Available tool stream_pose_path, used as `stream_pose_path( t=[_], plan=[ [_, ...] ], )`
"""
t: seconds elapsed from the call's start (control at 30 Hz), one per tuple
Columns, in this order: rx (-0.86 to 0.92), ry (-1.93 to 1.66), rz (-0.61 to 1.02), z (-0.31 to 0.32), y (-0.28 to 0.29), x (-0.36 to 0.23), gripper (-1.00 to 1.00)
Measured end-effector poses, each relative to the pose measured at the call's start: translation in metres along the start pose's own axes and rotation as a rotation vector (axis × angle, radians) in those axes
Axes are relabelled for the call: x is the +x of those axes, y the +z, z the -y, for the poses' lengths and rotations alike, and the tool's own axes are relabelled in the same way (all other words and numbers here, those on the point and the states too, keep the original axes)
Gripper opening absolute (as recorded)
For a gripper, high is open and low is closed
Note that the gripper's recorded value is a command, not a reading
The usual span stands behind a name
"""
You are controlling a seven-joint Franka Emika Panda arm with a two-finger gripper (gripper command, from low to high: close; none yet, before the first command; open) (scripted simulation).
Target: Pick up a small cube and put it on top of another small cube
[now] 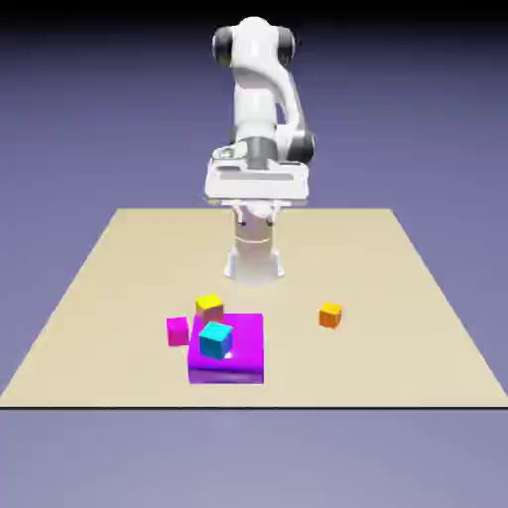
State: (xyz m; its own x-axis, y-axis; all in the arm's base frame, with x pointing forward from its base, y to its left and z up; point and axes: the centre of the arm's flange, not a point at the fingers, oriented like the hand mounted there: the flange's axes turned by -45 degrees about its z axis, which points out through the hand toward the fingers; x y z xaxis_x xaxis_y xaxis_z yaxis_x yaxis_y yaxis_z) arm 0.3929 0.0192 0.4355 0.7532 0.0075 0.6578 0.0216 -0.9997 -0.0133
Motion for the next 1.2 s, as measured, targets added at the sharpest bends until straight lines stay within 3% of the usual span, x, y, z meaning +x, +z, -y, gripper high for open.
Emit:
stream_pose_path(
  t=[0.27,0.5,0.8,0.83,1.2],
  plan=[
    [0.014,0.301,0.55,0.093,0.099,-0.119,0.0],
    [-0.114,0.49,1.011,0.165,0.12,-0.248,0.0],
    [-0.117,0.51,1.009,0.166,0.163,-0.299,0.0],
    [-0.118,0.51,1.009,0.166,0.164,-0.3,-1.0],
    [-0.117,0.51,1.008,0.16,0.122,-0.246,-1.0]
  ],
)
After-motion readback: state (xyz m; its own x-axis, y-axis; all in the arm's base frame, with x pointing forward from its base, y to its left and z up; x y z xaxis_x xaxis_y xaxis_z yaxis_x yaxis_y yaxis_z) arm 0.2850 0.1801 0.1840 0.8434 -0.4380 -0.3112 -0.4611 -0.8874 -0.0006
